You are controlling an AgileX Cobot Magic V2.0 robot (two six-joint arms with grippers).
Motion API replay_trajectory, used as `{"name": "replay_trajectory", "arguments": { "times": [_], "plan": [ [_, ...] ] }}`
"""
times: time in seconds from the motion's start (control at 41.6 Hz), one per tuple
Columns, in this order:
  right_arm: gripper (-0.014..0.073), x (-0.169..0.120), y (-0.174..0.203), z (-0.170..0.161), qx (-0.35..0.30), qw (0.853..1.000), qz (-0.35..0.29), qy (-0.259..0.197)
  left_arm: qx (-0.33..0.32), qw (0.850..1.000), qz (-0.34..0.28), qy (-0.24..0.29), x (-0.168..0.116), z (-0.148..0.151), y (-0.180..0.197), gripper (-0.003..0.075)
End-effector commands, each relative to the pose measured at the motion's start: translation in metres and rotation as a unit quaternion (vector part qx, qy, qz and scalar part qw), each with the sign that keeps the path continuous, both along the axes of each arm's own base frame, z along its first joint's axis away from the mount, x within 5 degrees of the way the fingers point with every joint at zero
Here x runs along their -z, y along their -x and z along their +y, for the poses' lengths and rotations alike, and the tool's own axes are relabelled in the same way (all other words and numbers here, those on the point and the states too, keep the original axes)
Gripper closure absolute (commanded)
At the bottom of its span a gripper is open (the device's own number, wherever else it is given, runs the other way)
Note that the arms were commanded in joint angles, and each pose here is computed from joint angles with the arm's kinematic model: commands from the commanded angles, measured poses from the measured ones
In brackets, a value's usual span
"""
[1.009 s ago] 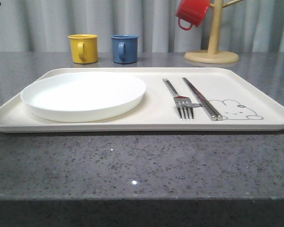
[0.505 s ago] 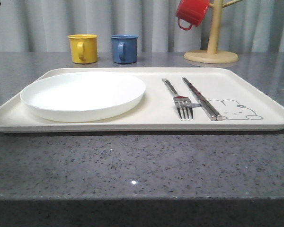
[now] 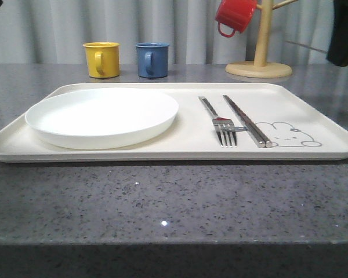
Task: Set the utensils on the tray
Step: 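Grasp the spoon with the right gripper and lay it beside the chopsticks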
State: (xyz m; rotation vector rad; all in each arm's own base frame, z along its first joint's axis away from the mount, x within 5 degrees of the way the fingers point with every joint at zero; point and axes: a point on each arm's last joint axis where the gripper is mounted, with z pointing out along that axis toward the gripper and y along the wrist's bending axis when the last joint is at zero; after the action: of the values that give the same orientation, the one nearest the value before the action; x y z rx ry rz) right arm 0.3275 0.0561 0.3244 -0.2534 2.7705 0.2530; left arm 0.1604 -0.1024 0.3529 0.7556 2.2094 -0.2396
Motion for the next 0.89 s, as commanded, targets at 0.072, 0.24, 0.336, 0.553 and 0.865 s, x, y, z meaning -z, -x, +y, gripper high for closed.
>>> {"name": "replay_trajectory", "arguments": {
  "times": [0.072, 0.24, 0.336, 0.553, 0.865],
  "plan": [
    [0.0548, -0.009, 0.003, 0.024, 0.007, 0.998, -0.026, -0.061, 0.001, 0.999, -0.040, 0.030, -0.014, -0.003, -0.001, 0.0351],
    [0.0548, 0.015, -0.008, 0.031, 0.054, 0.993, -0.004, -0.109, 0.001, 0.999, -0.040, 0.030, -0.014, -0.003, -0.001, 0.0351],
    [0.0548, 0.029, -0.014, 0.032, 0.073, 0.991, 0.008, -0.116, 0.001, 0.999, -0.040, 0.030, -0.014, -0.003, -0.001, 0.0351],
    [0.0538, 0.043, -0.023, 0.033, 0.093, 0.989, 0.022, -0.116, 0.001, 0.999, -0.041, 0.031, -0.014, -0.003, -0.002, 0.0351],
    [0.0284, 0.030, -0.020, 0.027, 0.082, 0.993, -0.016, -0.084, 0.001, 0.999, -0.041, 0.031, -0.014, -0.003, -0.002, 0.0351]
  ]
}}
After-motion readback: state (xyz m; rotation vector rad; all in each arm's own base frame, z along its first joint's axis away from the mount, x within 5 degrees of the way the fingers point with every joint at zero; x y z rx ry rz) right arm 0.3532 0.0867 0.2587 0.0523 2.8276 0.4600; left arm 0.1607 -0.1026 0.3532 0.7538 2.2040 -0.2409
